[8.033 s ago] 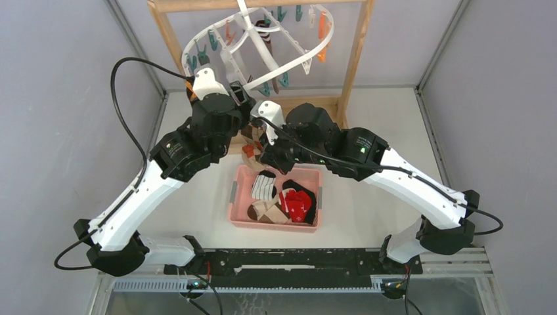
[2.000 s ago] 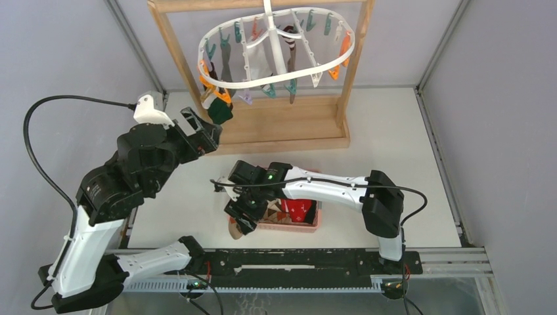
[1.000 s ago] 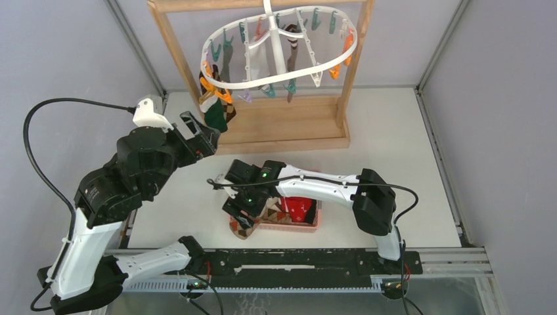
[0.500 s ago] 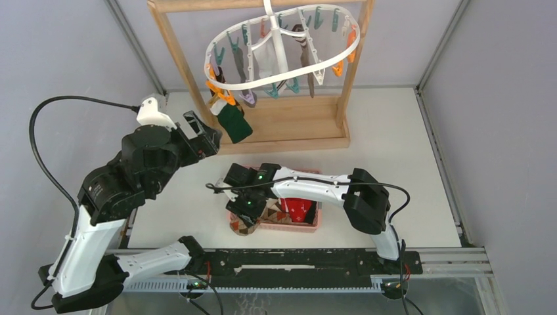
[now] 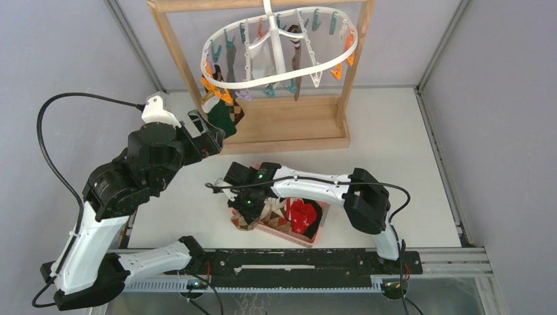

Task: Remove the socks clipped to the hanger
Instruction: Place the sock in the bin.

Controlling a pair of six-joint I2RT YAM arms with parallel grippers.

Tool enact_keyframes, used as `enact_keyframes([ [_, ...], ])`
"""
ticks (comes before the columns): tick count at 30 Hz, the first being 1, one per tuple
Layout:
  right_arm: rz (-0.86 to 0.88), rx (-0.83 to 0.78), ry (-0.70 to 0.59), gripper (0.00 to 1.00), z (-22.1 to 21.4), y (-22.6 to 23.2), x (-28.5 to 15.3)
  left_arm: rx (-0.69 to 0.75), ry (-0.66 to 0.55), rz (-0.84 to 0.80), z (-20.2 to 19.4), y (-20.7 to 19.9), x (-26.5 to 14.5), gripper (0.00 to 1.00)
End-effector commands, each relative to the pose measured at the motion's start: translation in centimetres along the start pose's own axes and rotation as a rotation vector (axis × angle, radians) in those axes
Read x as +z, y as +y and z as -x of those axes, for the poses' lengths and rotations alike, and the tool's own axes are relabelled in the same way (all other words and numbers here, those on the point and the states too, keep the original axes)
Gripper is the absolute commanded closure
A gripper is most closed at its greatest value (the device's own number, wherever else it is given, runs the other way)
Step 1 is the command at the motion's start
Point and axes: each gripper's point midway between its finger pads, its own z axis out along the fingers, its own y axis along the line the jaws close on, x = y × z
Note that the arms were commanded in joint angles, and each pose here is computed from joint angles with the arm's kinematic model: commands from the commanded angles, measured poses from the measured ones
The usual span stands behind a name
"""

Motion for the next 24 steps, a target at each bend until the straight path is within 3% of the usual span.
enact_keyframes([
  [1, 0.029, -0.022, -0.108, 0.92, 2.7, 1.1, -3.4, -0.018, -0.011, -0.006, 0.1, -0.3, 0.4, 0.00],
  [6, 0.055, -0.025, -0.156, 0.88, 3.6, 1.5, -5.2, -0.018, -0.010, -0.007, 0.0, -0.4, 0.5, 0.00],
  [12, 0.069, -0.023, -0.198, 0.91, 4.2, 1.4, -6.8, -0.019, -0.009, -0.009, 0.0, -0.6, 0.7, 0.00],
  [20, 0.110, -0.015, -0.183, 0.84, 3.5, 1.8, -6.8, -0.020, -0.007, -0.012, 0.0, -0.8, 1.0, 0.00],
  [24, 0.122, -0.007, -0.159, 0.75, 2.8, 1.8, -6.4, -0.021, -0.005, -0.012, -0.1, -0.9, 1.0, 0.00],
])
